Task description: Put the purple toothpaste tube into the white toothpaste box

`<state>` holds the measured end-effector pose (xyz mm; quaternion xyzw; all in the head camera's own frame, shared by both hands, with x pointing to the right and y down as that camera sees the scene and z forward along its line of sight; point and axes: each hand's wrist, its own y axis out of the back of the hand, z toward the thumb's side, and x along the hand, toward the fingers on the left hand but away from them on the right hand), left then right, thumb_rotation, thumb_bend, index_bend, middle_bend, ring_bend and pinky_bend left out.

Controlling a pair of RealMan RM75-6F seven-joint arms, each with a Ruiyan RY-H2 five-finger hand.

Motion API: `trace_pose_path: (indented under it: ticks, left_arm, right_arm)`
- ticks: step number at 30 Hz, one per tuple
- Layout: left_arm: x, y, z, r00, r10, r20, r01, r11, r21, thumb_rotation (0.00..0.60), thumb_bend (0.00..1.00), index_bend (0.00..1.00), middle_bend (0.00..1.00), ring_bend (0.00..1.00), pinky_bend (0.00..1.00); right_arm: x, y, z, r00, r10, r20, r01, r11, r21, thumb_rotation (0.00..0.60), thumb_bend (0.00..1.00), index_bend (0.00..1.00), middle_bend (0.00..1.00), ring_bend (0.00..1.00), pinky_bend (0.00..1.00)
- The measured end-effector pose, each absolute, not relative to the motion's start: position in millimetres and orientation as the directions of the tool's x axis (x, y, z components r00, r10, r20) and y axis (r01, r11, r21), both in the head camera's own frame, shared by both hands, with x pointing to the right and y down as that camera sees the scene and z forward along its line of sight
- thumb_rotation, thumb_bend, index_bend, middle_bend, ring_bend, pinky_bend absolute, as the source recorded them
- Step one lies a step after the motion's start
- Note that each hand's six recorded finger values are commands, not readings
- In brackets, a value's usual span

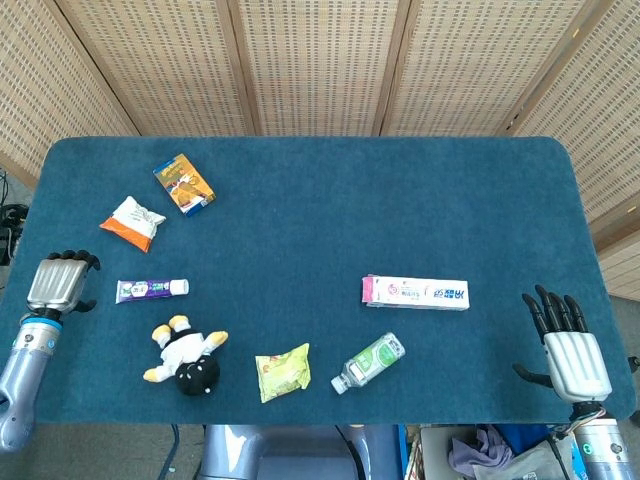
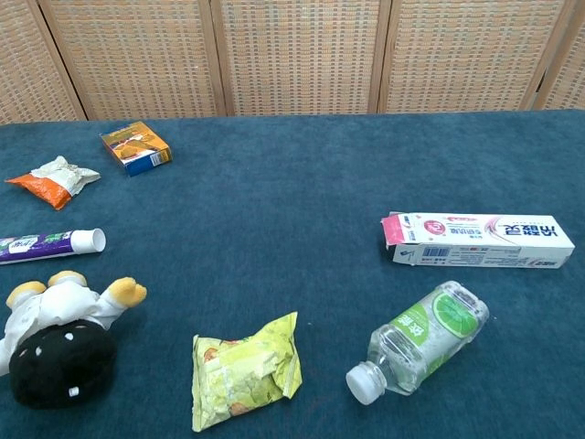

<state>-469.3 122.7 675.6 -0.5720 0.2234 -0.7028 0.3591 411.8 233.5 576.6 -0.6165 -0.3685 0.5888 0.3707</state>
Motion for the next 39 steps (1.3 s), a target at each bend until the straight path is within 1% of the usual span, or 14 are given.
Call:
trace_pose_path:
  ticks: [8, 21, 32, 35, 36, 38, 39]
  left_arm:
    - [-455.5, 121.4, 704.1, -0.110, -0.715, 0.691, 0.237, -0.694, -0.680, 0.600, 0.21, 0.37, 0.30, 0.25, 0.27]
    - [-427.2, 107.8, 717.9, -0.095, -0.678, 0.729, 0.219, -0.728, -0.649, 0.600, 0.21, 0.37, 0.30, 0.25, 0.27]
    - [-409.9, 111.6, 736.9, -0.089, -0.648, 0.756, 0.244, -0.750, -0.614, 0.600, 0.21, 0.38, 0.30, 0.25, 0.28]
    - [-405.7, 112.9, 740.8, -0.084, -0.646, 0.759, 0.251, -0.751, -0.611, 0.600, 0.21, 0.42, 0.32, 0.27, 0.29]
    - [-404.6, 113.2, 741.7, -0.083, -0.645, 0.760, 0.252, -0.751, -0.610, 0.600, 0.21, 0.44, 0.34, 0.29, 0.31]
    - [-402.3, 113.7, 743.9, -0.079, -0.646, 0.759, 0.258, -0.749, -0.610, 0.600, 0.21, 0.51, 0.41, 0.35, 0.36]
    - [-401.0, 114.1, 744.8, -0.077, -0.647, 0.759, 0.260, -0.748, -0.611, 0.600, 0.21, 0.57, 0.47, 0.39, 0.40]
  right_arm:
    - [413.4, 233.6, 578.5, 0.028, 0.888, -0.459, 0.018, -0.460, -0.888, 0.600, 0.15, 0.00, 0.00, 0.00, 0.00]
    - [414.2, 233.8, 581.3, 0.025, 0.884, -0.468, 0.017, -0.468, -0.883, 0.600, 0.15, 0.00, 0.00, 0.00, 0.00]
    - [414.4, 233.6, 583.0, 0.022, 0.882, -0.471, 0.018, -0.471, -0.882, 0.600, 0.15, 0.00, 0.00, 0.00, 0.00]
    - [414.4, 233.5, 583.6, 0.022, 0.881, -0.472, 0.018, -0.472, -0.881, 0.600, 0.15, 0.00, 0.00, 0.00, 0.00]
    - [414.4, 233.6, 583.6, 0.022, 0.881, -0.472, 0.018, -0.473, -0.881, 0.600, 0.15, 0.00, 0.00, 0.00, 0.00]
    - [414.1, 233.6, 583.6, 0.023, 0.881, -0.472, 0.019, -0.473, -0.881, 0.600, 0.15, 0.00, 0.00, 0.00, 0.00]
    - [414.0, 233.6, 583.5, 0.024, 0.882, -0.472, 0.020, -0.472, -0.881, 0.600, 0.15, 0.00, 0.00, 0.00, 0.00]
